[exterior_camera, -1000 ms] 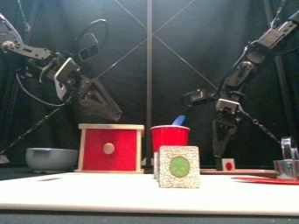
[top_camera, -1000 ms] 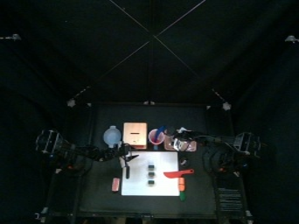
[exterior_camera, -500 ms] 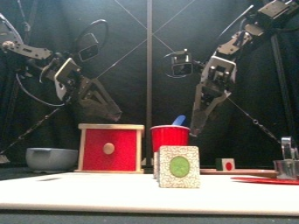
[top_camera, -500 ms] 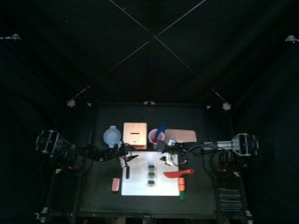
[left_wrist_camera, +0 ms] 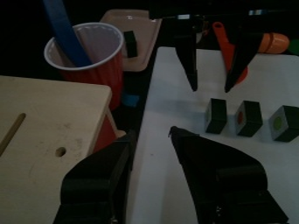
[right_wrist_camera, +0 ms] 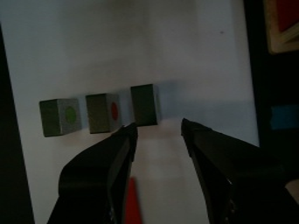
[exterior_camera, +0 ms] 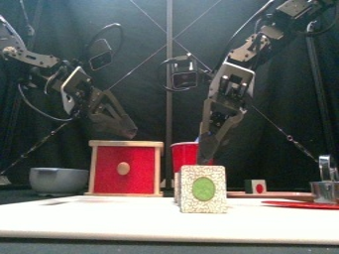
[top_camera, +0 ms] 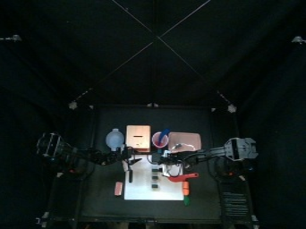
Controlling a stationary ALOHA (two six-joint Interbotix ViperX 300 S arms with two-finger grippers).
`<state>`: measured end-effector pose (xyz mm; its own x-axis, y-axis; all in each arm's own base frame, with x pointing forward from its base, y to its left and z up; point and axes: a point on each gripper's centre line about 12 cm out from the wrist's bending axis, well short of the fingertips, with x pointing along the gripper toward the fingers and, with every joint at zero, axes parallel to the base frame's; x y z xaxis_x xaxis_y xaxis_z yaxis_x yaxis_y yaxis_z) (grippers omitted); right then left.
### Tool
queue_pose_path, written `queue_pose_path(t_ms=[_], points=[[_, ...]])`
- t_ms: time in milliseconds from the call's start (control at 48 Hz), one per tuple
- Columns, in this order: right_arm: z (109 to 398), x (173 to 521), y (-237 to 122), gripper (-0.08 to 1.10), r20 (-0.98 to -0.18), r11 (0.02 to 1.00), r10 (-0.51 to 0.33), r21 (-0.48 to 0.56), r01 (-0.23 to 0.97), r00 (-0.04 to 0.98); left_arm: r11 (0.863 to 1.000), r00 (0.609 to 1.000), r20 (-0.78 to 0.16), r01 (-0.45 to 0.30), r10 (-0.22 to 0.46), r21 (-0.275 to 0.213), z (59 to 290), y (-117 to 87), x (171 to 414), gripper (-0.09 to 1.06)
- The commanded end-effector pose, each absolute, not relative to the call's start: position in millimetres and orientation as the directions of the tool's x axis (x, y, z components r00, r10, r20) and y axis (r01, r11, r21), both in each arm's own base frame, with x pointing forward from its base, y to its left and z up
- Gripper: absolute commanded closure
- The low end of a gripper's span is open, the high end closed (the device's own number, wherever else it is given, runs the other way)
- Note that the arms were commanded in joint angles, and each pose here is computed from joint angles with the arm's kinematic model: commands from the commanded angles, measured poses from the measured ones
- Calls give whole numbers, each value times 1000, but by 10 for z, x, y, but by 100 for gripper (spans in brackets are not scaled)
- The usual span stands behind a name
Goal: Place sushi on board then cut the sushi with the knife then place the pieces on the plate
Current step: Place the 4 sushi pieces on the plate
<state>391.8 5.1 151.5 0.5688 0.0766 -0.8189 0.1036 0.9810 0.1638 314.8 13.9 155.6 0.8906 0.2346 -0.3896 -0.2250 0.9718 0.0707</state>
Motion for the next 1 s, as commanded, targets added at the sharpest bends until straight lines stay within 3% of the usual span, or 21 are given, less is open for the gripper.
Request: queue_pose_path(t_ms=[21,417,604,792,1000], points=[[1690,4035,81,21,-786,982,81,170,88,613,971,893,-383,-230,237,65,1588,150,3170,20],[1443,4208,100,22,-817,983,84,163,88,570,972,890,-391,-227,234,65,1572,147,3159,20],[1364,4266,102,28,-826,985,82,152,81,557,973,888,-399,-222,228,64,1563,137,3157,20],[1427,4225,92,45,-823,983,83,159,87,563,973,886,-404,-220,227,62,1557,139,3155,20],[1644,3913,-100,44,-823,975,67,175,140,564,974,886,-405,-220,226,62,1556,138,3154,20]])
